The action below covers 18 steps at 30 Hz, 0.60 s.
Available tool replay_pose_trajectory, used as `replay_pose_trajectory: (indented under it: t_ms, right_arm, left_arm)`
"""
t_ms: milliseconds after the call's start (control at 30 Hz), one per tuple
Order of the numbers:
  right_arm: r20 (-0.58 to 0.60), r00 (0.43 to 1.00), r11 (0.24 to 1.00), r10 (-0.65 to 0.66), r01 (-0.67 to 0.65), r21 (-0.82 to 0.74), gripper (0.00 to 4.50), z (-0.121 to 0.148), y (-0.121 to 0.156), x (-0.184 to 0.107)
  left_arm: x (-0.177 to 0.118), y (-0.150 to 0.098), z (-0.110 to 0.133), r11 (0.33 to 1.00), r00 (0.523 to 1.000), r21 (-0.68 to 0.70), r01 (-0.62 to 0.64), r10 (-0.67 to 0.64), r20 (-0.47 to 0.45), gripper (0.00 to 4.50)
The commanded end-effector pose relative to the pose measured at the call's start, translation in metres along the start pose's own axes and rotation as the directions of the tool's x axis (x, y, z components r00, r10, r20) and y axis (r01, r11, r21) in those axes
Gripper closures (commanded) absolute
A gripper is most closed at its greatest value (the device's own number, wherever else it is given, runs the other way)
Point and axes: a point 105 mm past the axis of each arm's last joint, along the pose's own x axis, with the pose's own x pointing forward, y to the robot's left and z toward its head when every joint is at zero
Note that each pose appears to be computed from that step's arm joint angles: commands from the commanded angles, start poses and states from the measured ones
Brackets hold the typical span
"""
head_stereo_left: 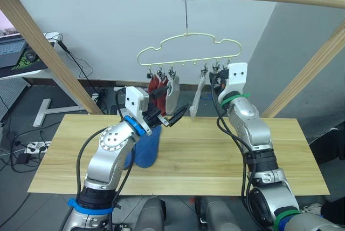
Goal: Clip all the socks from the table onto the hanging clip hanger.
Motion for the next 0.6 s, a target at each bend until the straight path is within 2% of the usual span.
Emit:
replay_pose_trajectory:
  t_ms: [33, 600]
  right_arm:
    - [0.090, 0.996, 1.000, 0.015, -0.014, -0.008, 2.96, 0.024, 0.005, 0.006]
    - [0.114, 0.993, 1.000, 0.027, -0.026, -0.006, 2.96, 0.031, 0.007, 0.018]
  left_arm:
    - [0.000, -0.002, 0.020, 0.999, 0.998, 0.040, 0.014, -0.017, 0.054, 0.00]
    - [0.004, 0.000, 0.036, 0.998, 0.996, 0.062, 0.013, -0.018, 0.089, 0.00]
